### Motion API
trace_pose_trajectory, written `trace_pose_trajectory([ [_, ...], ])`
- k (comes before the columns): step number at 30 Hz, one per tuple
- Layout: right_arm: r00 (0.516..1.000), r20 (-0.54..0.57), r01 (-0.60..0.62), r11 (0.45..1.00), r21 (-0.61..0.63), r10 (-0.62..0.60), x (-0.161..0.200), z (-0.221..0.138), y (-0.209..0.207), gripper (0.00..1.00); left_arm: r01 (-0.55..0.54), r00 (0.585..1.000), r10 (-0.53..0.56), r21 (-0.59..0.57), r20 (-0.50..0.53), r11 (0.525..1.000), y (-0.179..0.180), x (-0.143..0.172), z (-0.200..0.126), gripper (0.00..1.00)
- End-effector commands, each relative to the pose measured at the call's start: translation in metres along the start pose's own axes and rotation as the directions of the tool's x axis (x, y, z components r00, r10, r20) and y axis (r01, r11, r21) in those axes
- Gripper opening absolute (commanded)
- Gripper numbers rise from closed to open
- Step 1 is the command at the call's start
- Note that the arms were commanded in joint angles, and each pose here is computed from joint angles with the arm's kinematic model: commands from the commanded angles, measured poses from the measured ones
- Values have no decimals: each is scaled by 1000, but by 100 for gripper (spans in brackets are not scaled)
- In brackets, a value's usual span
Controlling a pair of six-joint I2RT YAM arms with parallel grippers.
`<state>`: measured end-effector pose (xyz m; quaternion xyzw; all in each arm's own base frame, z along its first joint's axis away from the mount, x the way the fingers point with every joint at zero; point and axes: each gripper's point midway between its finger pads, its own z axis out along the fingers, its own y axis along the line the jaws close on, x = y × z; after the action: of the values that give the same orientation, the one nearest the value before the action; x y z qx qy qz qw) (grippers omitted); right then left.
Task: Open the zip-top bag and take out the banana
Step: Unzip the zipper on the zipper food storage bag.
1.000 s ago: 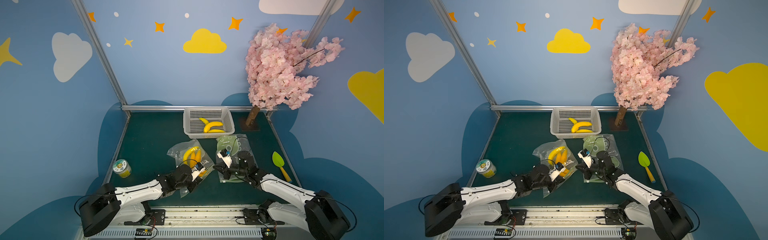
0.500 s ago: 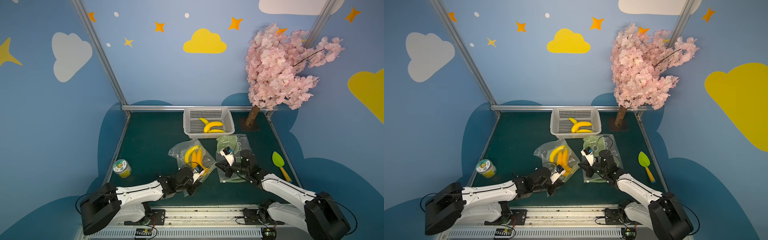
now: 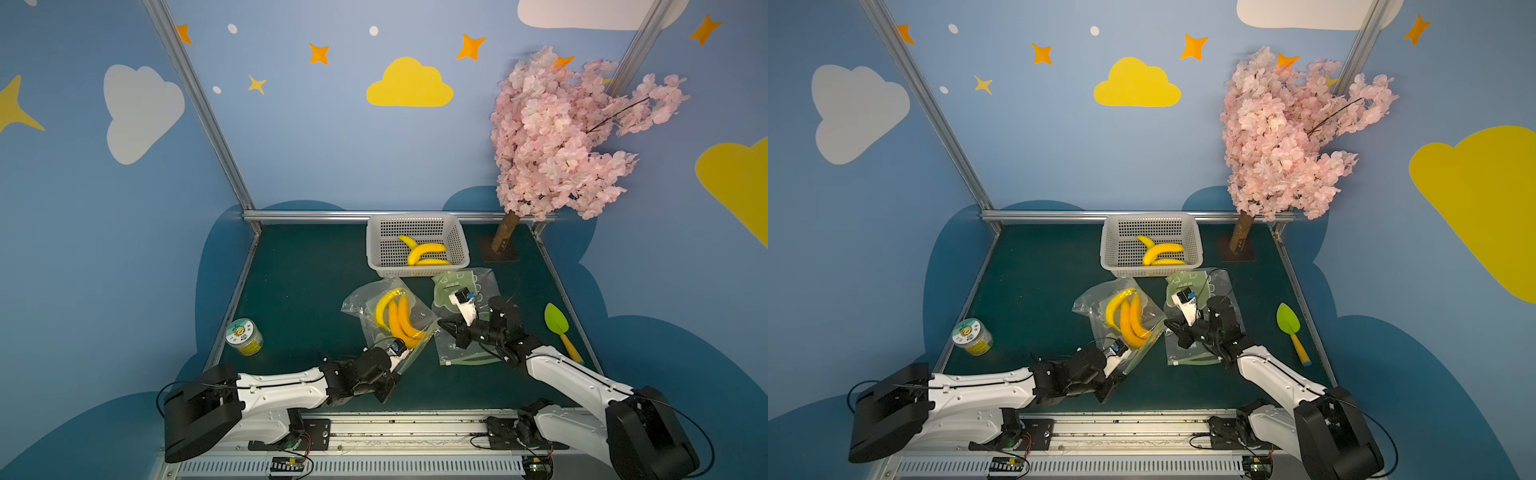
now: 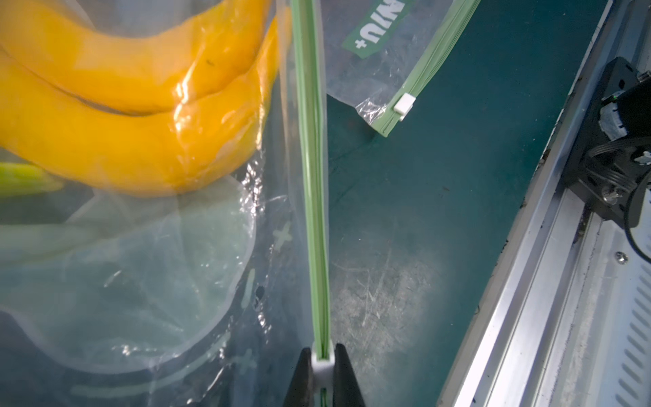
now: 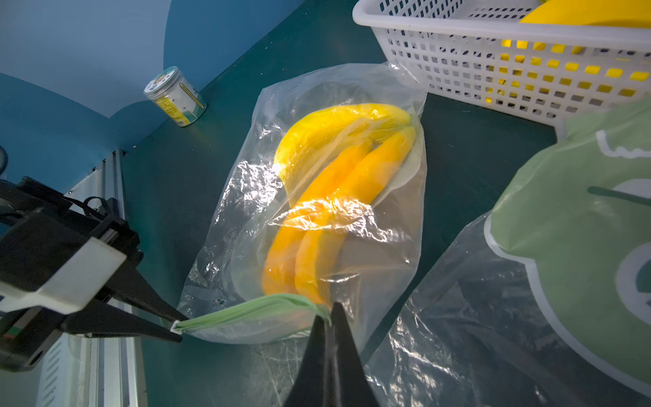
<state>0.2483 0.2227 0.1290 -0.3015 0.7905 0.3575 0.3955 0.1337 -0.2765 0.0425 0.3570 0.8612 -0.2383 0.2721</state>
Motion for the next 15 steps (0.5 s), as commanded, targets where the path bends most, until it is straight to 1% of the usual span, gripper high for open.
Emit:
trace_pose_trajectory([
  [1,987,149,50,997,67,-60,-49,-10,-12,0,12,982,-23,-61,-188,998,13,54,1,9],
  [8,987,154,30,995,99,-45,-47,-16,-21,0,51,981,-65,-79,-184,996,14,60,-3,9],
  [15,986,166,6,993,114,-25,-47,-22,-27,0,65,979,-81,-88,-187,994,11,64,-5,9],
])
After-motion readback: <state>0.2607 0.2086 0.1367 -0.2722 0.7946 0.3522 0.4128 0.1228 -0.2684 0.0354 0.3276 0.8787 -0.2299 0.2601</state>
